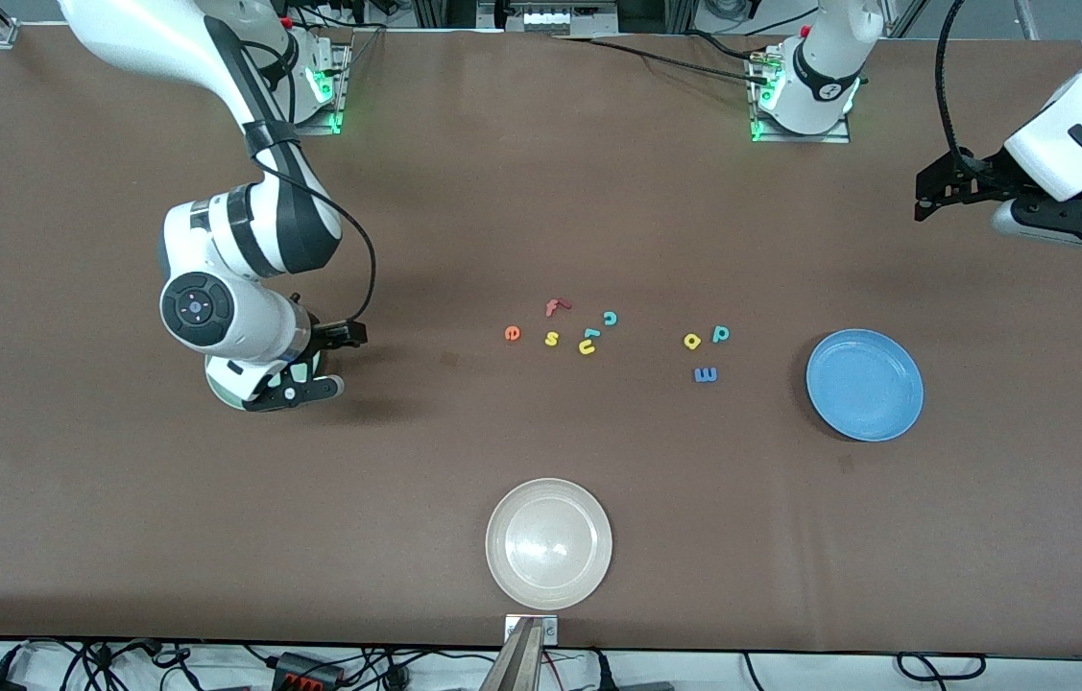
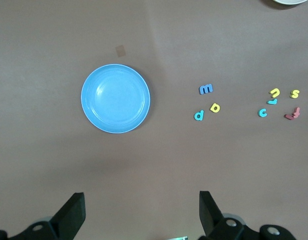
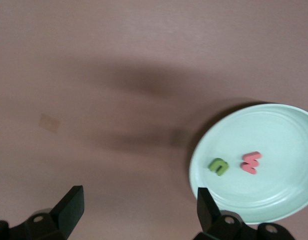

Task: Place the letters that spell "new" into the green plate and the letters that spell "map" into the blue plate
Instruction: 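Move the right gripper back over the letters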

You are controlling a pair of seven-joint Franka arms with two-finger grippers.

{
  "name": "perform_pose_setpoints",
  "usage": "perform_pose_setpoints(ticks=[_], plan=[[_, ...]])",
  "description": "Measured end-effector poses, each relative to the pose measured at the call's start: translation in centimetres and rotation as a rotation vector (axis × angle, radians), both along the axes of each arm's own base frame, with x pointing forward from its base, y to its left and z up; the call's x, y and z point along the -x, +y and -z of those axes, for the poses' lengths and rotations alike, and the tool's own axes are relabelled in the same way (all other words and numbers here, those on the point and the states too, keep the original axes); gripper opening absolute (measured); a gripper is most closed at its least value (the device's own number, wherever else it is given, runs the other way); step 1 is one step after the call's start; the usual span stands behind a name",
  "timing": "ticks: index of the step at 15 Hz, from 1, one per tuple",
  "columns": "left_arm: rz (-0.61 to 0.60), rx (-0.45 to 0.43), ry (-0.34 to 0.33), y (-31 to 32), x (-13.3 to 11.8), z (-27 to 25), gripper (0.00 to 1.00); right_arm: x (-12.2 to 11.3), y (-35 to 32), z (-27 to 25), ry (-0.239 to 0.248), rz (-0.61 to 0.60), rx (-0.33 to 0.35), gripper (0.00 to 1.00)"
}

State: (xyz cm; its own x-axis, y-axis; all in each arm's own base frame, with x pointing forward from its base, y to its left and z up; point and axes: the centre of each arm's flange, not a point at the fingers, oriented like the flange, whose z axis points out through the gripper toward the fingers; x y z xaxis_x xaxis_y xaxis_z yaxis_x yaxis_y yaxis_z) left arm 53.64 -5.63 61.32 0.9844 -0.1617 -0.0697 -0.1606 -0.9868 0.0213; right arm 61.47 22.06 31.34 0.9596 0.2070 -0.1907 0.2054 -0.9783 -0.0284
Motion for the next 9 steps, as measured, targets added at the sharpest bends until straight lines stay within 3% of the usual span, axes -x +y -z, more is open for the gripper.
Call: perform_pose_setpoints(ticks=[4, 9], plan=[[0.000, 0.000, 0.000, 0.0, 0.0, 0.0, 1.00, 1.1, 5.6, 2.0, -0.041, -0.058, -0.005, 1.00], [0.000, 0.000, 0.000, 0.0, 0.0, 0.0, 1.00, 1.9, 8.7, 4.8, -0.044, -0.091, 0.005, 1.00]])
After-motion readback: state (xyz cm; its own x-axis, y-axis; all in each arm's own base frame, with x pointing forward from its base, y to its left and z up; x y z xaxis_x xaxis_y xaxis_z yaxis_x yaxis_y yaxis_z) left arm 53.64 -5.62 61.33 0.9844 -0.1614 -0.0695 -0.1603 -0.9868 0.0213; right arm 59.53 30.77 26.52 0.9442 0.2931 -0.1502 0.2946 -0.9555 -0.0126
